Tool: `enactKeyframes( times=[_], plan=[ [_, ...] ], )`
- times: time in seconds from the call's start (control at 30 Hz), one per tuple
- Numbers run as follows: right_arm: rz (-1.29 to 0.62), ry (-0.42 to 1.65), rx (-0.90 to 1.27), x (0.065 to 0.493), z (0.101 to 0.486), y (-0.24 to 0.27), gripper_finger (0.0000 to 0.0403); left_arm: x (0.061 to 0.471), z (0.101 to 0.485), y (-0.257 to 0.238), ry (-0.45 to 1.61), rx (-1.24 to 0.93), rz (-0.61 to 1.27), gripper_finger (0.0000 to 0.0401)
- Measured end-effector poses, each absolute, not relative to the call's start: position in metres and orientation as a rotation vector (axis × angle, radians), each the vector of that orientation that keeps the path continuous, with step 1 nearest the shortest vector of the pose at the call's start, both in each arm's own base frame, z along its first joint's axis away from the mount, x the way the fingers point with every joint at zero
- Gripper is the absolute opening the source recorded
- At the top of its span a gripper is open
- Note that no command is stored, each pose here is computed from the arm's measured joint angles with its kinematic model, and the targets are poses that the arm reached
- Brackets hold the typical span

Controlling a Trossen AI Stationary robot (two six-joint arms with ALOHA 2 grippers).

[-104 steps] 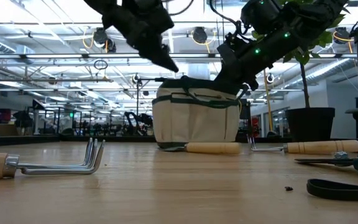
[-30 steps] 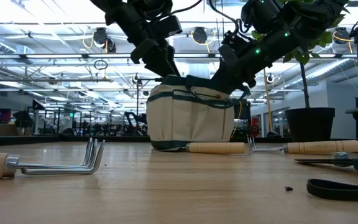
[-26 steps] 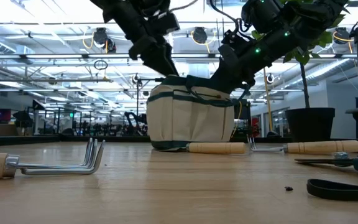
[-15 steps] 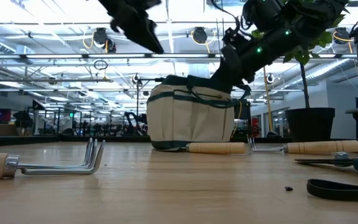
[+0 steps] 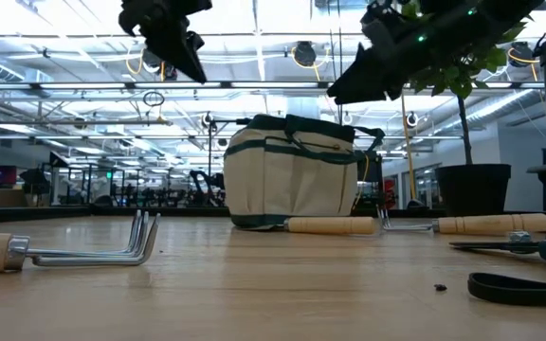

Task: Pick & Place Garden tools in Gardening bag
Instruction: Put the left brown trowel into the green gardening bag

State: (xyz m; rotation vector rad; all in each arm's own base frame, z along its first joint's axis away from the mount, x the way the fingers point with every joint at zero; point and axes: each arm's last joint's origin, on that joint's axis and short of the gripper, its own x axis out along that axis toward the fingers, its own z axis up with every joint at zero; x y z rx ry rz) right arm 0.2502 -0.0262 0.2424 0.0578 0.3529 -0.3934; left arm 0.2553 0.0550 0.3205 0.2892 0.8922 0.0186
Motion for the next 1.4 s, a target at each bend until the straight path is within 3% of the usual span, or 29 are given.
enactKeyframes(
  times=[0.4, 0.63, 0.97, 1.17, 1.4],
  plan=[
    [-0.143, 0.399, 0.094, 0.262, 0.224, 0.044, 0.0219, 0.216, 0.355, 0.045, 0.719, 0.330, 0.004, 0.0093],
    [0.041, 0.455, 0.171, 0.285, 0.187, 0.070, 0.0219, 0.204, 0.321, 0.035, 0.538, 0.263, -0.064, 0.0092],
    [-0.071, 0.634, 0.273, 0.297, 0.128, 0.072, 0.0219, 0.202, 0.262, 0.030, 0.442, 0.175, -0.042, 0.0092],
    [-0.176, 0.626, 0.248, 0.306, 0.106, 0.060, 0.0219, 0.204, 0.264, 0.031, 0.407, 0.185, -0.039, 0.0092],
    [-0.183, 0.613, 0.185, 0.305, 0.113, 0.056, 0.0198, 0.204, 0.264, 0.031, 0.402, 0.193, -0.040, 0.0093]
  ],
)
